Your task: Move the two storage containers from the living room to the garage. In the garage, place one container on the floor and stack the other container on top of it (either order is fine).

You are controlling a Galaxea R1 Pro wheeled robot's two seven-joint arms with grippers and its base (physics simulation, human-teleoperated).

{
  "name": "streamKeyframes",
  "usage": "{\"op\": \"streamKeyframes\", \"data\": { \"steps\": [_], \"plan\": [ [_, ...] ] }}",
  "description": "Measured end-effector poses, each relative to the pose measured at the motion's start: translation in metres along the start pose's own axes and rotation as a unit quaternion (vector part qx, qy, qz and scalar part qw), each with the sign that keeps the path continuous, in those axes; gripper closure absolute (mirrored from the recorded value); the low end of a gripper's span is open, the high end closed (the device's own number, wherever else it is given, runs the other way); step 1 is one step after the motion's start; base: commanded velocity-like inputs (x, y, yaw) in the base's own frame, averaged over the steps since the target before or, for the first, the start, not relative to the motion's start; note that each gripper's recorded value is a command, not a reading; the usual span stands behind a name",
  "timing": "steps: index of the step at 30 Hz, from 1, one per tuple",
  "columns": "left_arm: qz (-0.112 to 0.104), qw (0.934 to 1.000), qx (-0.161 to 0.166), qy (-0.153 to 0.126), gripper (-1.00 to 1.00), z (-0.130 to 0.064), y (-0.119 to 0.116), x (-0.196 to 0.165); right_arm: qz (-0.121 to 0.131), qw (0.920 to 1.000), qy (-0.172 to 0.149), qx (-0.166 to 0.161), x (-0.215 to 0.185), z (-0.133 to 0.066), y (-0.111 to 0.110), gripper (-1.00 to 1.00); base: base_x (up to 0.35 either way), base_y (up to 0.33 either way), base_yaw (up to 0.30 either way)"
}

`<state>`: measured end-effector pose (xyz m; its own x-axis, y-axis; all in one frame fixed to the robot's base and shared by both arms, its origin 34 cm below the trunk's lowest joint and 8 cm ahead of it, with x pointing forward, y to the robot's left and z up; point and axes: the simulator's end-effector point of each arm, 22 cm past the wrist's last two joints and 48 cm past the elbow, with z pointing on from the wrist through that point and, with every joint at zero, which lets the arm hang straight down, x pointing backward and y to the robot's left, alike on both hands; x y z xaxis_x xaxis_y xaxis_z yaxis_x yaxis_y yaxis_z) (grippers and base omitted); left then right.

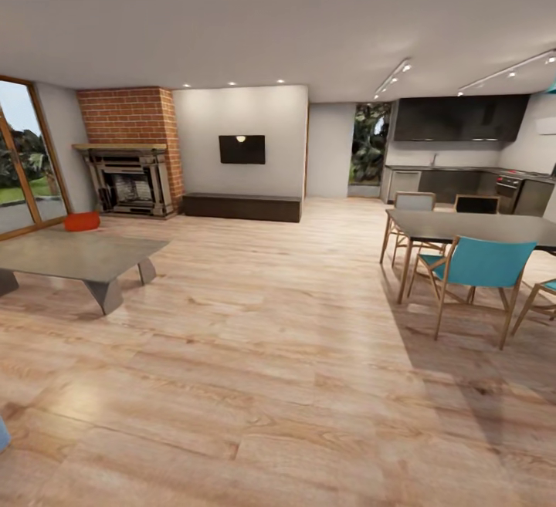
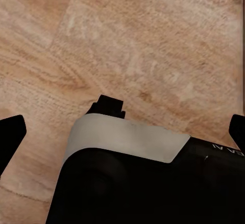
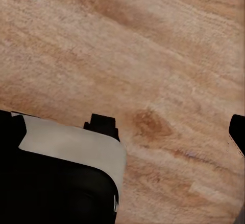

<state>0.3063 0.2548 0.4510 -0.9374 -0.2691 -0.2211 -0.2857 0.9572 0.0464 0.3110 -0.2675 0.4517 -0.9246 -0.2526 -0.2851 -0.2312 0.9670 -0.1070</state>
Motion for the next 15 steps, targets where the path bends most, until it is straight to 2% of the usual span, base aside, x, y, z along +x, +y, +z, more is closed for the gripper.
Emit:
{"op": "streamKeyframes", "data": {
  "steps": [8, 15],
  "plan": [
    [0.0, 1.0, 0.0, 0.0, -1.0, 0.0, 0.0001, -0.0001, 0.002, 1.0, -0.001, 0.003, 0.0003, 0.0, -0.0039, -1.0, 0.326, 0.0, 0.163],
    [0.0, 1.0, 0.0, 0.0, -1.0, 0.0, 0.0, -0.0003, 0.001, 1.0, 0.0, 0.004, 0.0013, 0.0001, -0.0062, -1.0, 0.326, 0.0, 0.018]
  ]
}}
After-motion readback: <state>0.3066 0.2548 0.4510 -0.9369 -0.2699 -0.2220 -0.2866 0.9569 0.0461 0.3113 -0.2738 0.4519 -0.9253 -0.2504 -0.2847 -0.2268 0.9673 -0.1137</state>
